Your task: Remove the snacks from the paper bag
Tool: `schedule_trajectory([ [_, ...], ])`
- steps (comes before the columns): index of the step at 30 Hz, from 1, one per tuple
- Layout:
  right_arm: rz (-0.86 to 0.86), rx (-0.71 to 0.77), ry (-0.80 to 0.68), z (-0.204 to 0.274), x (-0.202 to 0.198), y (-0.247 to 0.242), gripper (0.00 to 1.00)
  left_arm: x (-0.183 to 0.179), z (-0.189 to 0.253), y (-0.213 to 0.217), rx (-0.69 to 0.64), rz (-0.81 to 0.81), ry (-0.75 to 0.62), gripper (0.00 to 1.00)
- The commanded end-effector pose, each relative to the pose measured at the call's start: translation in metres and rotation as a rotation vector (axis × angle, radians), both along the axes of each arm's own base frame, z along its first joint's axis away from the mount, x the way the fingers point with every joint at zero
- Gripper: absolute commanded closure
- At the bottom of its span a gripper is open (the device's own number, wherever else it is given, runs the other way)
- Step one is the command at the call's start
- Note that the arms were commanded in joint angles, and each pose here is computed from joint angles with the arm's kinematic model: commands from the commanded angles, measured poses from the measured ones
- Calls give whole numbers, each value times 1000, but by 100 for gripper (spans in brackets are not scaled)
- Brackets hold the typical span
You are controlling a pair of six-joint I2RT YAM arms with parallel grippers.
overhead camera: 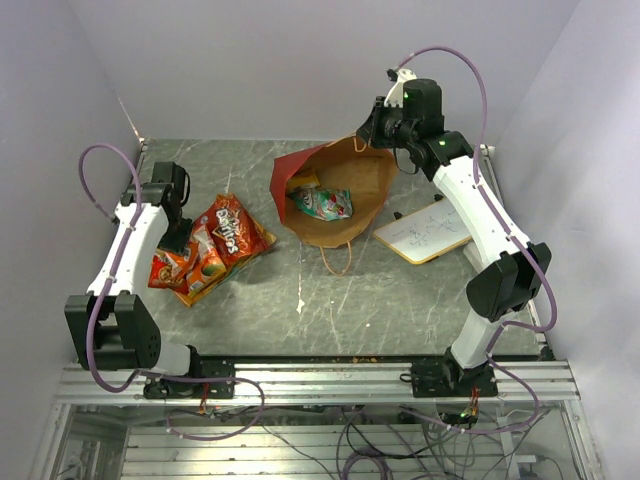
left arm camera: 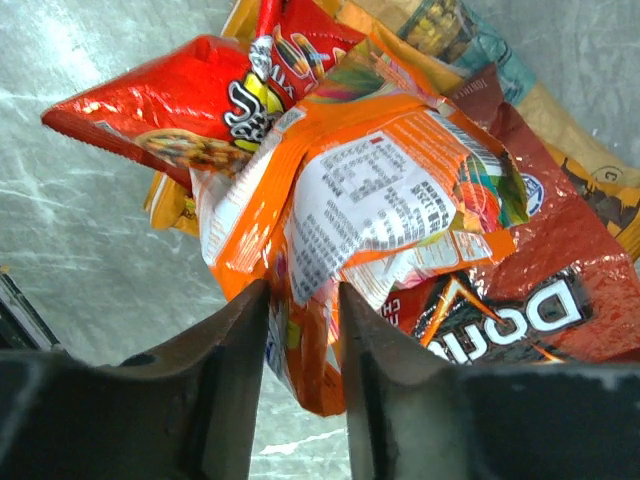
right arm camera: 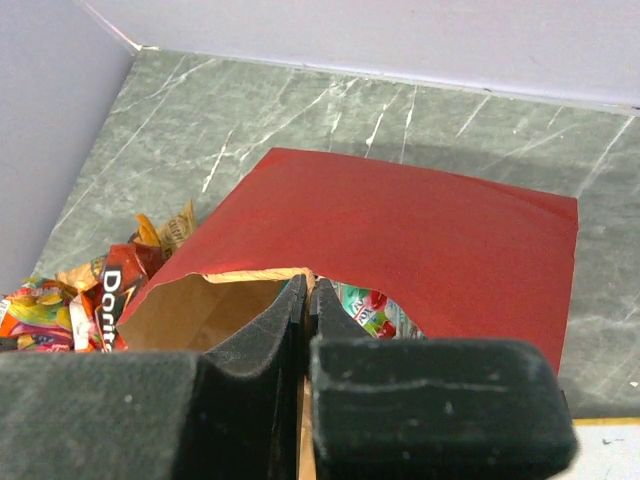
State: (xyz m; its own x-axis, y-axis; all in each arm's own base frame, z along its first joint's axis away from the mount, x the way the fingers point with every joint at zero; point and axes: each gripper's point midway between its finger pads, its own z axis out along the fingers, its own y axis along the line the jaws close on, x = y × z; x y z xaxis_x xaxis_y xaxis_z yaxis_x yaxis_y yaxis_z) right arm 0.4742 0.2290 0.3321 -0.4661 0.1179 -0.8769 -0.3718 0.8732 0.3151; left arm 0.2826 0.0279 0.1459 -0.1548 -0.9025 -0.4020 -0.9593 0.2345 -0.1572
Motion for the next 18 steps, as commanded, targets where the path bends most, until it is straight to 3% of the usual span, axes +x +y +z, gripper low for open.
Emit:
schedule_trajectory([
  [1,-8,4,-48,16,-3,-6,100,8,14,-5,-29,-17,-45,51],
  [12,2,13,-46,16,-1,-3,100,44,89,-24,-85,-160,-320,17],
  [18,12,18,-35,13,-2,-1,100,89,144,-74,-134,-429,-658,15],
])
